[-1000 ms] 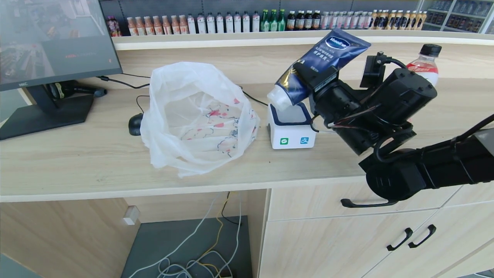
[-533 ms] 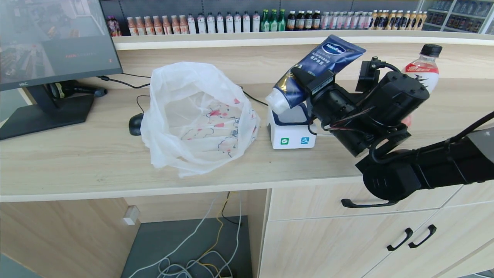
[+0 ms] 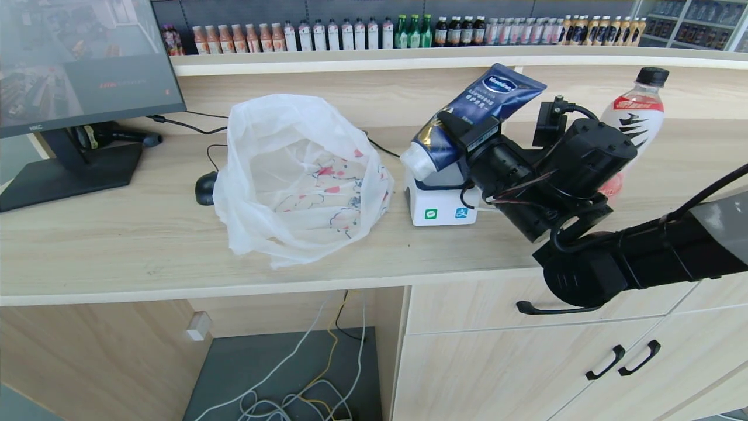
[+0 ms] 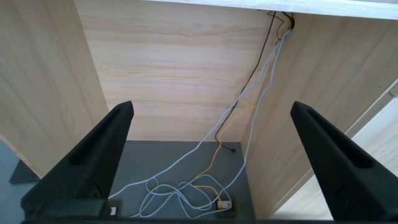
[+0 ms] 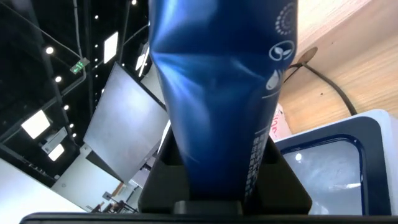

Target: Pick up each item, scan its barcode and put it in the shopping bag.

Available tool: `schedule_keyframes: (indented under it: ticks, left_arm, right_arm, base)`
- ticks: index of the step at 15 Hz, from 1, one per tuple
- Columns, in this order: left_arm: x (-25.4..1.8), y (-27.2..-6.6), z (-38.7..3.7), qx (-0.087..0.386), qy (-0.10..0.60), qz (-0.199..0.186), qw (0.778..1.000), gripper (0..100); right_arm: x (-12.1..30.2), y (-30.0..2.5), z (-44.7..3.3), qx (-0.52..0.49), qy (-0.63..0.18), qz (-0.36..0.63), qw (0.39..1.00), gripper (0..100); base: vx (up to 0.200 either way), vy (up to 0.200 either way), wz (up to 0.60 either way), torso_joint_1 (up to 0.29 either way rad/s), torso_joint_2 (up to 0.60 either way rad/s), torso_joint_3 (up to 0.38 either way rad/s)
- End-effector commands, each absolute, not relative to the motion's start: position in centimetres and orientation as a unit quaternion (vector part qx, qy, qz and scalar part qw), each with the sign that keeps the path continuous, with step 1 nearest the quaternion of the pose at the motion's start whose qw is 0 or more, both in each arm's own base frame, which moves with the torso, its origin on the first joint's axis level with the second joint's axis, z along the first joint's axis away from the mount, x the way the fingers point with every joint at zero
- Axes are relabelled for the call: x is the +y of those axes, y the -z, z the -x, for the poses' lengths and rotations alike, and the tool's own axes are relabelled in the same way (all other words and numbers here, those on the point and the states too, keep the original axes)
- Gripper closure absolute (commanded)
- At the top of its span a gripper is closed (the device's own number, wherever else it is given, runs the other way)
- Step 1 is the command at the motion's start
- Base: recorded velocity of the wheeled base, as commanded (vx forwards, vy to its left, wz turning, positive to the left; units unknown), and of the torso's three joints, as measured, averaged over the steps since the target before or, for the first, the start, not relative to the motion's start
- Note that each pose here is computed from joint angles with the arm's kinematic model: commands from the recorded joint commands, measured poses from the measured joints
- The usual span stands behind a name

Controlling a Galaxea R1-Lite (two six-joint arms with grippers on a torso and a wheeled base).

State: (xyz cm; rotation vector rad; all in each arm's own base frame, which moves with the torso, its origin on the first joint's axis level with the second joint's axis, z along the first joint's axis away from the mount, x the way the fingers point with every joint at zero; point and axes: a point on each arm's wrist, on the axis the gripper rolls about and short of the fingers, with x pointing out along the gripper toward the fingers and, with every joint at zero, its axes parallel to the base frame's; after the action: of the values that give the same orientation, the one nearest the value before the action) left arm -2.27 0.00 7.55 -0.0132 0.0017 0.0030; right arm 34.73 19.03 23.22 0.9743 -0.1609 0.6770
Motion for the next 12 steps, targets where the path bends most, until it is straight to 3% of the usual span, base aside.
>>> schedule_keyframes:
  ticks: [1, 12]
  left_arm:
    - [0.0, -7.55, 2.27, 0.001, -0.002, 0.007, 1.0, 0]
    - [0.0, -7.55, 2.27, 0.001, -0.002, 0.007, 1.0, 0]
  right_arm:
    - [18.96, -23.05, -34.84, -0.073, -0.316, -0.459, 0.827, 100]
    - [18.21, -22.94, -34.72, -0.056, -0.302, -0.46, 0.833, 100]
  base:
    - [0.0, 0.0, 0.0, 0.0, 0.0, 0.0]
    - [0.0, 0.0, 0.0, 0.0, 0.0, 0.0]
